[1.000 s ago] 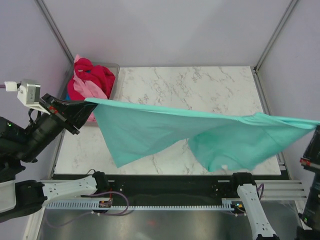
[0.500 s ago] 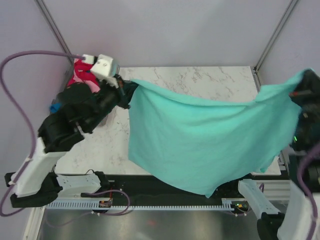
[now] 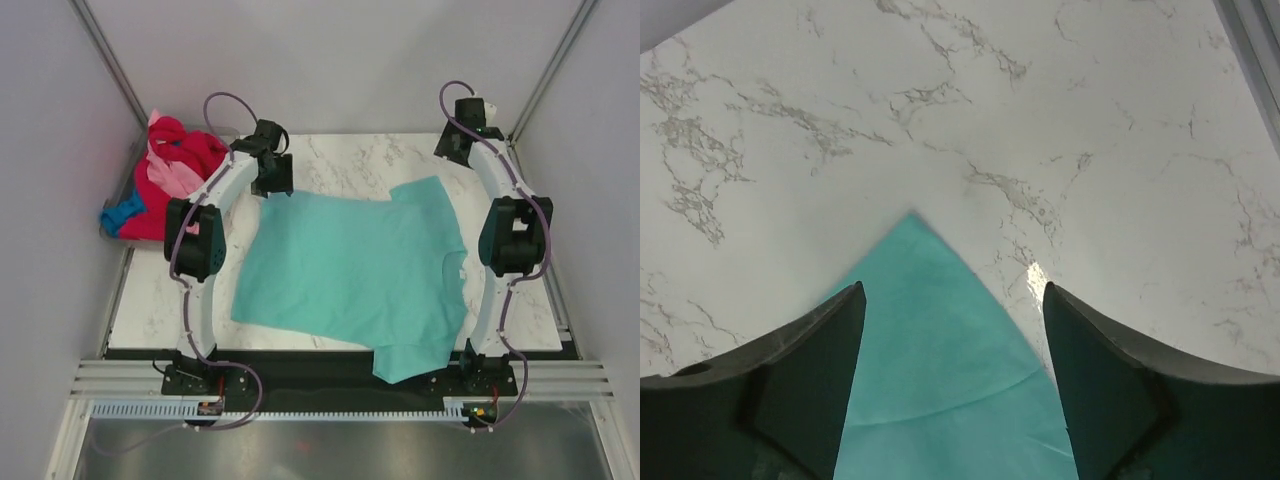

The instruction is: Fold and stack the t-shirts

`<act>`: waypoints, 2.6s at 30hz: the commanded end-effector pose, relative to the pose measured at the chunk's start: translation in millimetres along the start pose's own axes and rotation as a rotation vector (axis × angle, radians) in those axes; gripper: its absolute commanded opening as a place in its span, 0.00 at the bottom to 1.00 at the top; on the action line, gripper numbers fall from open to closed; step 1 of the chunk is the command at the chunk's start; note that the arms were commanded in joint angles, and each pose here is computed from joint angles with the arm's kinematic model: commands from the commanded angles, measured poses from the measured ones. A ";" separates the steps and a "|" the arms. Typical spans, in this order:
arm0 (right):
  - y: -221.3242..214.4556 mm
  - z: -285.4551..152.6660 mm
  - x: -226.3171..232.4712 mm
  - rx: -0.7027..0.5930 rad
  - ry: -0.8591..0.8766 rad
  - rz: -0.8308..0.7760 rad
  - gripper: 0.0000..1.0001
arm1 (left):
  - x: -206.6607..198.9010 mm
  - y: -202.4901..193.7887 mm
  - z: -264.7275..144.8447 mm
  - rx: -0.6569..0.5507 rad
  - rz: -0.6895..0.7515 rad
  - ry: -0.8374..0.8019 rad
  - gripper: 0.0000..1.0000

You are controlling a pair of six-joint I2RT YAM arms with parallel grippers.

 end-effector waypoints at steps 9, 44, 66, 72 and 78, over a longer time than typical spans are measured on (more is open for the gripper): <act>-14.6 -118.1 -17.7 -0.113 0.191 0.066 0.87 | 12.0 -30.1 -64.6 0.026 -0.086 -0.045 0.70; -91.0 119.7 69.0 0.292 0.236 -0.013 0.82 | 41.9 -98.9 35.9 0.157 -0.351 -0.048 0.68; -50.6 -130.7 0.6 0.056 0.309 0.062 0.88 | 108.2 -170.7 -105.2 -0.003 -0.361 0.043 0.68; -159.3 -204.7 4.9 0.087 0.481 0.106 0.88 | 116.7 -186.8 -97.9 -0.027 -0.497 0.036 0.65; -216.6 -244.7 -1.8 0.045 0.597 0.126 0.88 | 122.5 -194.3 -82.5 -0.064 -0.543 0.043 0.62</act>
Point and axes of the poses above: each gripper's point midway between its finger pads, its own z axis out along the fingers, its own x axis along the line the jaws close on, y = z × x, the point moved 7 cm from there along -z, back along the fingers, and after that the axes turned 14 degrees about -z, right-handed, at the moved point
